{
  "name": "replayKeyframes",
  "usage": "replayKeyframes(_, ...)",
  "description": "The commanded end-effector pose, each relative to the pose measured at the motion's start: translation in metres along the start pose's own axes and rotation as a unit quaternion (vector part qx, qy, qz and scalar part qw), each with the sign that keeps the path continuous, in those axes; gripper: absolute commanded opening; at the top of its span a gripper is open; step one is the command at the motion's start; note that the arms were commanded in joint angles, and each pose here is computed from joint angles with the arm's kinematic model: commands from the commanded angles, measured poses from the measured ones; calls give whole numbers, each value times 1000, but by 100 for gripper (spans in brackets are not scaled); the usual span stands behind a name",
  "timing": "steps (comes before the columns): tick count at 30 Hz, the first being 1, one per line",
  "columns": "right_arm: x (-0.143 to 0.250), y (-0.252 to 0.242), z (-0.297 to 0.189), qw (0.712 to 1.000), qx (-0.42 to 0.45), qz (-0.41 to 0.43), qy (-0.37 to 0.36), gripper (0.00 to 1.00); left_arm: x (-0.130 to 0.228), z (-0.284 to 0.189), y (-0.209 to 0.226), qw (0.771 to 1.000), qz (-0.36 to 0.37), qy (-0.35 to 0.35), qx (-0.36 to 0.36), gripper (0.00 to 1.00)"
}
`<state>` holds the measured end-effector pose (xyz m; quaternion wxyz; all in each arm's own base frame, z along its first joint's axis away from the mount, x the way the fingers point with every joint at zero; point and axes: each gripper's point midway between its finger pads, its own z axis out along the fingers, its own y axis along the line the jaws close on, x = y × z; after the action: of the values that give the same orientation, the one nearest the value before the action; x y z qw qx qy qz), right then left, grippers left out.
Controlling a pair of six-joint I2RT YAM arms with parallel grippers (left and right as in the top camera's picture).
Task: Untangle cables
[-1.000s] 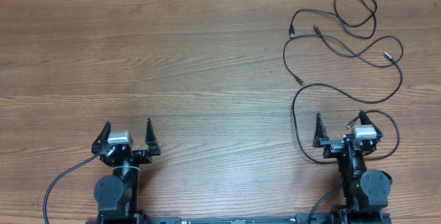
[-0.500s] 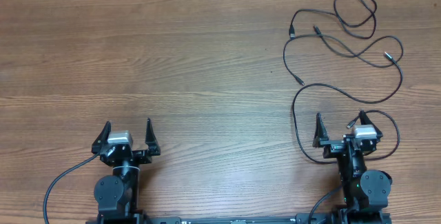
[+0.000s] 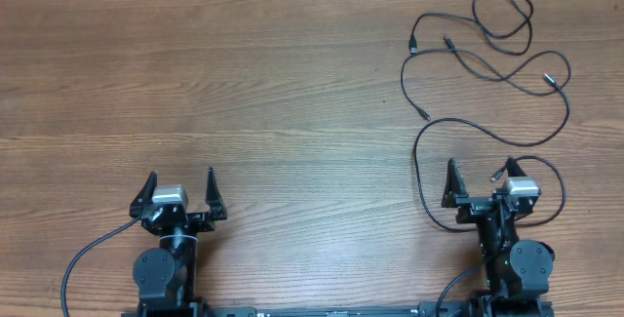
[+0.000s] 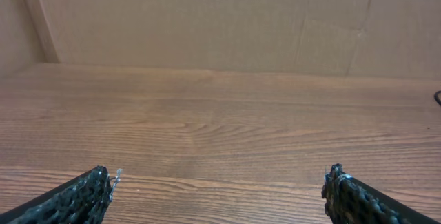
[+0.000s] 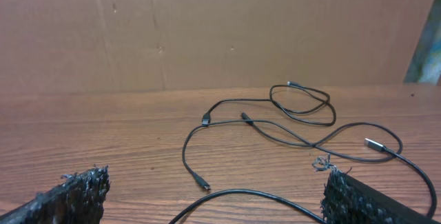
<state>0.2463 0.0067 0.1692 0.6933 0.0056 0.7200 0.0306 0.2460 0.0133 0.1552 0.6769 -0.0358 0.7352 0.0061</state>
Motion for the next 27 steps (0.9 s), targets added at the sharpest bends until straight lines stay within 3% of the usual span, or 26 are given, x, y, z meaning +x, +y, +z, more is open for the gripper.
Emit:
replayKeyframes(1, 0, -2, 0, 1000, 5, 9, -4, 100, -1, 0, -3, 1000, 14, -3, 8, 100)
replayKeyframes(27, 0, -2, 0, 1000, 5, -21, -4, 100, -1, 0, -3, 1000, 14, -3, 8, 100)
